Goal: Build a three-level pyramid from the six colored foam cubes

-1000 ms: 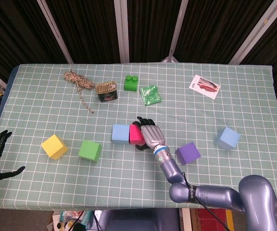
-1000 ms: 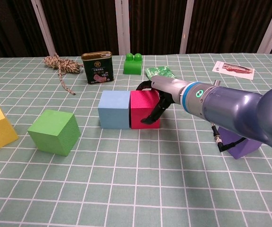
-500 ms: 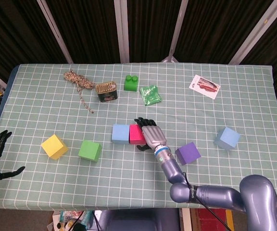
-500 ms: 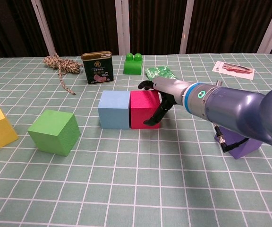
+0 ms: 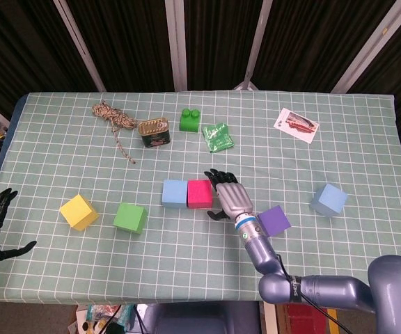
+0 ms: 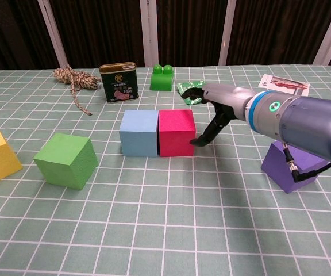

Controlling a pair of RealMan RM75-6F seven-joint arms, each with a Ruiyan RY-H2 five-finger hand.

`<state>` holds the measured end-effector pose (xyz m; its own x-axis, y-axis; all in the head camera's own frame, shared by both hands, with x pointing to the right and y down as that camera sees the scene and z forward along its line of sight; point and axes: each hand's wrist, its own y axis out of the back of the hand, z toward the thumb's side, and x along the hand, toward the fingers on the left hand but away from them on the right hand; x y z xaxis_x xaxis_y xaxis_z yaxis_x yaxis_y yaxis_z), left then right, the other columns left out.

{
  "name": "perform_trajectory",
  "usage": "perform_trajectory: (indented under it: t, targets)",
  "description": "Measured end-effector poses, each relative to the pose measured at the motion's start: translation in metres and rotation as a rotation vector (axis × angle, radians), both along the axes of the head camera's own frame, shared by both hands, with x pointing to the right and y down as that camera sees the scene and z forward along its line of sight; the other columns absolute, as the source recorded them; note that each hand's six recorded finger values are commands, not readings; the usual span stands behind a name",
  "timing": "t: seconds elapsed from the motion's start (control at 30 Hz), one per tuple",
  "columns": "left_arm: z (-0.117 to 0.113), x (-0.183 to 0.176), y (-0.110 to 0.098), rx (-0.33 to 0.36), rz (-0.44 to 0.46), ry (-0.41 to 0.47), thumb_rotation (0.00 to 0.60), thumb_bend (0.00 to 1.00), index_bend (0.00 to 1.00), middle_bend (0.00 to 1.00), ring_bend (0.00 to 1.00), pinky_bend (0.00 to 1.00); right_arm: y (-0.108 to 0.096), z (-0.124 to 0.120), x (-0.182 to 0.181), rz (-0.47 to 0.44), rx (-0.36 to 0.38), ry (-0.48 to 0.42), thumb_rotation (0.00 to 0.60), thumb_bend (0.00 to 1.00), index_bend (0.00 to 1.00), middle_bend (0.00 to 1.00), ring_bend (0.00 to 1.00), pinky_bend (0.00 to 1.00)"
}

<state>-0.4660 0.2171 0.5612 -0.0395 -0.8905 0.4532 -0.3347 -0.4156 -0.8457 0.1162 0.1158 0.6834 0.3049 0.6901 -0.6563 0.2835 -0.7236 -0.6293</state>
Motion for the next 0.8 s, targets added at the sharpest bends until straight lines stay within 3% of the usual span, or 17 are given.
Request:
perform_trajectory:
  t: [0.2, 0.5, 0.8]
  targets:
    - [0.001, 0.002, 0.0, -0.001, 0.009, 0.003, 0.6, 0.17, 0.0, 0.0, 0.0, 0.0, 0.006, -0.01, 0.012, 0.016, 0.001, -0.006, 0.6, 0.29, 0.0, 0.0, 0.06, 0.0]
    - [0.003, 0.005, -0.001, -0.006, 0.018, 0.006, 0.6, 0.17, 0.0, 0.0, 0.0, 0.0, 0.015, -0.015, 0.014, 0.011, -0.013, -0.013, 0.6, 0.29, 0.0, 0.0, 0.27, 0.0]
    - [0.003, 0.004, -0.001, -0.008, 0.015, 0.005, 0.6, 0.17, 0.0, 0.0, 0.0, 0.0, 0.023, -0.014, 0.0, -0.003, -0.027, -0.044, 0.6, 0.29, 0.0, 0.0, 0.28, 0.0]
